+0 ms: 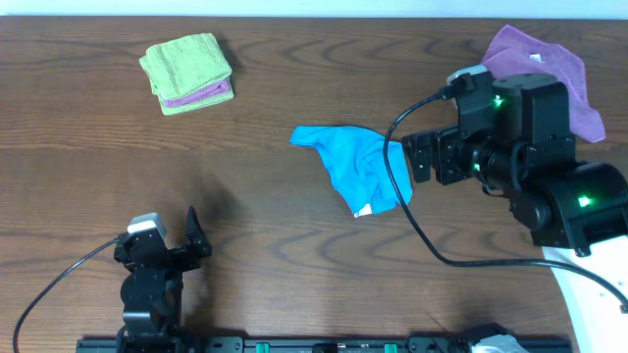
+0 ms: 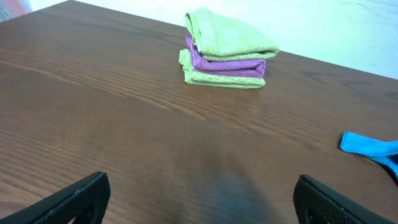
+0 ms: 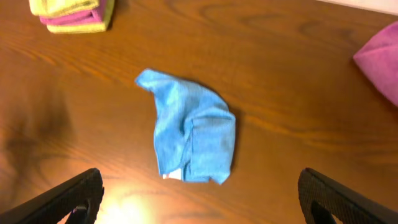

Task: Fold the cloth
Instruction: 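Lower the blue cloth onto the table with the right gripper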

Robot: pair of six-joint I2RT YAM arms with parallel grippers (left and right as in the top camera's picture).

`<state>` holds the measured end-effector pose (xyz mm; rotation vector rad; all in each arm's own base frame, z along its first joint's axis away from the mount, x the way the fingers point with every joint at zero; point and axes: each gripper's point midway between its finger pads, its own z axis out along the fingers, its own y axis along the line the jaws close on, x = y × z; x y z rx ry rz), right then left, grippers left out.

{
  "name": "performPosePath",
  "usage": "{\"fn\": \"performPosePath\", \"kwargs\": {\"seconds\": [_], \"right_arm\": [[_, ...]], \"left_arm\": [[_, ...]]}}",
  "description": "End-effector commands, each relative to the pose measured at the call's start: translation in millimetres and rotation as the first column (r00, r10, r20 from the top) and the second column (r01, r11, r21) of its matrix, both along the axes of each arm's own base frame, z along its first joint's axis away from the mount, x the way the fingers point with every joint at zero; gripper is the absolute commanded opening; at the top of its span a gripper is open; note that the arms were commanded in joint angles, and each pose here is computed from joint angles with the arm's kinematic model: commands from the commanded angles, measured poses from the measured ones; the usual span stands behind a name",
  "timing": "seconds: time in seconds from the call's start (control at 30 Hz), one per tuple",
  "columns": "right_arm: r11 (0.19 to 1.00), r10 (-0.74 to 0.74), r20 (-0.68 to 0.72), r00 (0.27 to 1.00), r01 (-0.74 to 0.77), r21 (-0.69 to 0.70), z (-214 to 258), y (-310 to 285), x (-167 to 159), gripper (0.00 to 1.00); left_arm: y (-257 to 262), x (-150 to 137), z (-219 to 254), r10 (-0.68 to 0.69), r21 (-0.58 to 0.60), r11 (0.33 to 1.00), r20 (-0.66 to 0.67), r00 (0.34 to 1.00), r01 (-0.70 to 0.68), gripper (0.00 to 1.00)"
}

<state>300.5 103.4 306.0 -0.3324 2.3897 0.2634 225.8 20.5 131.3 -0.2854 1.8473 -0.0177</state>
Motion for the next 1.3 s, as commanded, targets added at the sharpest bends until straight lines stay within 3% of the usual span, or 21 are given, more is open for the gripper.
{"fn": "performPosePath", "kwargs": {"seconds": [0.0, 0.1, 0.13, 0.17, 0.2, 0.23, 0.27, 0.57, 0.9, 1.27], "right_arm": [[1.0, -0.001, -0.035, 0.999, 0.001, -0.025, -9.6, -0.4, 0.6, 0.98], [0.999, 0.004, -0.125, 0.992, -0.01, -0.046, -39.2, 2.4, 1.6, 0.8], [0.999, -0.003, -0.16, 0.987, -0.006, -0.052, -50.4, 2.6, 2.3, 0.61], [0.998, -0.009, -0.2, 0.98, -0.003, -0.06, -62.9, 2.6, 2.2, 0.54], [0.998, -0.012, -0.232, 0.973, -0.005, -0.07, -73.9, 2.6, 2.1, 0.55], [0.997, -0.014, -0.263, 0.965, -0.007, -0.079, -84.9, 2.4, 1.6, 0.65], [0.996, -0.017, -0.298, 0.954, -0.01, -0.09, -97.3, 2.1, 0.8, 0.68], [0.973, 0.043, -0.464, 0.885, -0.143, -0.182, -180.1, 22.0, -7.2, 0.73], [0.833, -0.091, -0.469, 0.879, -0.191, -0.519, -233.8, 7.0, 6.3, 0.73], [0.782, -0.137, -0.448, 0.883, -0.181, -0.596, -263.7, -0.2, 24.1, 0.64]], "left_arm": [[3.9, -0.8, -10.6, 0.015, 0.022, 1.0, -0.025, 1.0, -0.014, 0.95], [3.9, -0.8, -10.6, 0.015, 0.022, 1.0, -0.025, 1.0, -0.014, 0.95], [3.9, -0.8, -10.6, 0.015, 0.022, 1.0, -0.025, 1.0, -0.014, 0.95], [3.9, -0.8, -10.6, 0.015, 0.022, 1.0, -0.025, 1.0, -0.014, 0.95], [3.9, -0.8, -10.6, 0.015, 0.021, 1.0, -0.025, 1.0, -0.014, 0.95], [3.9, -0.8, -10.6, 0.015, 0.021, 1.0, -0.025, 1.0, -0.014, 0.95], [3.9, -0.8, -10.6, 0.015, 0.022, 1.0, -0.025, 1.0, -0.014, 0.95], [3.9, -0.8, -10.6, 0.015, 0.021, 1.0, -0.025, 1.0, -0.014, 0.95], [3.9, -0.8, -10.6, 0.015, 0.022, 1.0, -0.025, 1.0, -0.014, 0.95], [3.9, -0.8, -10.6, 0.015, 0.022, 1.0, -0.025, 1.0, -0.014, 0.95]]}}
